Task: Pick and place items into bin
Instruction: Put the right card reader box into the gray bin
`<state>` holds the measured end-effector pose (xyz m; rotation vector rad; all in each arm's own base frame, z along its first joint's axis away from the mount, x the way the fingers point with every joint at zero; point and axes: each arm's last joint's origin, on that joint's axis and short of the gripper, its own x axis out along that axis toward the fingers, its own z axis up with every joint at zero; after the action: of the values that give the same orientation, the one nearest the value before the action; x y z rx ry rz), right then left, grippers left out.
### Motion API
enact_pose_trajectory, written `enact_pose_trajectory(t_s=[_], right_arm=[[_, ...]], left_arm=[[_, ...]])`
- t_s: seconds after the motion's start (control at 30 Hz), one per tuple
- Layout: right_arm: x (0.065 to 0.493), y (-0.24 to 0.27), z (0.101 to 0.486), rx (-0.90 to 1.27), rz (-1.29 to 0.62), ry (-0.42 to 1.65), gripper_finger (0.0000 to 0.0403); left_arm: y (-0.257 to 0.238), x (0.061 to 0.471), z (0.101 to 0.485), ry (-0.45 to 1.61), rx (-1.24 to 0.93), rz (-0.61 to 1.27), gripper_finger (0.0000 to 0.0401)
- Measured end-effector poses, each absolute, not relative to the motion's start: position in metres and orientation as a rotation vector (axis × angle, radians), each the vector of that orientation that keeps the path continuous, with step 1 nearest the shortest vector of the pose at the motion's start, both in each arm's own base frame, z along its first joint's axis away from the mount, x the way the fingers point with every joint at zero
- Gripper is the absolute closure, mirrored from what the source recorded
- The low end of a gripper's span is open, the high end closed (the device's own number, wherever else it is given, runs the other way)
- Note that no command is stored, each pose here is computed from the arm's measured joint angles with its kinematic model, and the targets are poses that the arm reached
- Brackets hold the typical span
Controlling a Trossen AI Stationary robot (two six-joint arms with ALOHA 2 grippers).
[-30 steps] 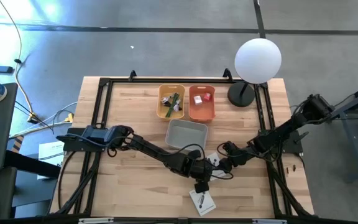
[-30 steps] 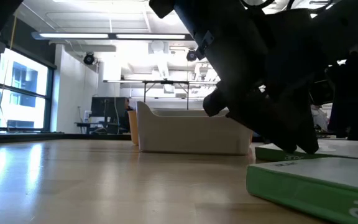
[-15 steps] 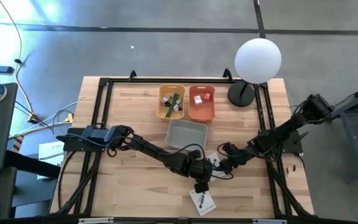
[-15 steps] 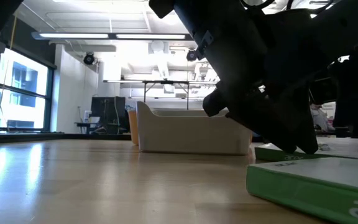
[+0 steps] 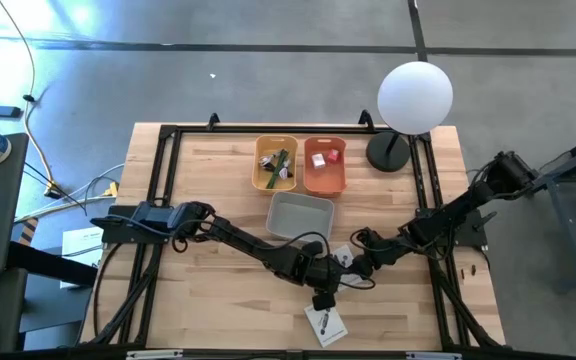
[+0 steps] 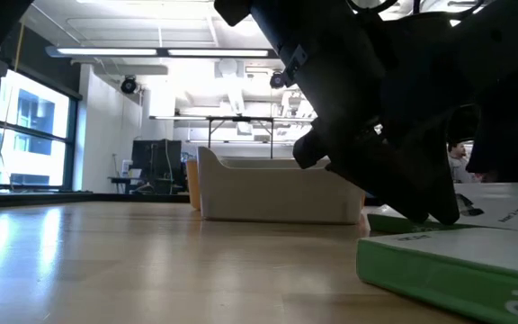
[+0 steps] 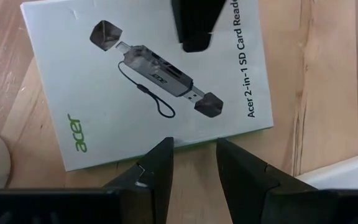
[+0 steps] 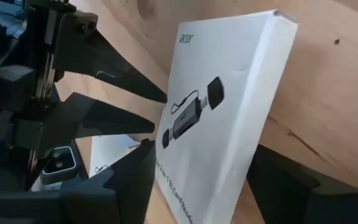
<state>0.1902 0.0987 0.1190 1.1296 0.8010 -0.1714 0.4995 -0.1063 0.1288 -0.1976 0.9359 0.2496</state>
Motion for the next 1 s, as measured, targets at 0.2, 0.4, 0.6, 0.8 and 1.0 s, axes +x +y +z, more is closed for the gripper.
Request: enact_pose_trajectory(t_s=[0.2,0.4,0.6,0.8,1.0], right_arm=[[0.19,0.098,0.119,1.11,-0.178,0.786,0.0251],[0.191,0.098,0.12,1.101,-0.174,0.775,0.0323],[0.192,0.098,0.121,1.1,-0.168,0.767,0.0354],[0.191,0.099,0.12,1.089,-0.152,0.789,0.0353],[0.188,0.103,0.125,1.087,-0.101,0.796,0.036]], left_arm=[[-0.106,0.5,0.129,0.935,-0.197,0.25,0.0288],[-0.106,0.5,0.128,0.936,-0.194,0.25,0.0288],[-0.106,0.499,0.133,0.931,-0.162,0.223,0.0288],[-0.105,0.497,0.16,0.882,-0.14,0.203,0.0288],[-0.113,0.48,0.206,0.865,-0.063,0.147,0.0288]])
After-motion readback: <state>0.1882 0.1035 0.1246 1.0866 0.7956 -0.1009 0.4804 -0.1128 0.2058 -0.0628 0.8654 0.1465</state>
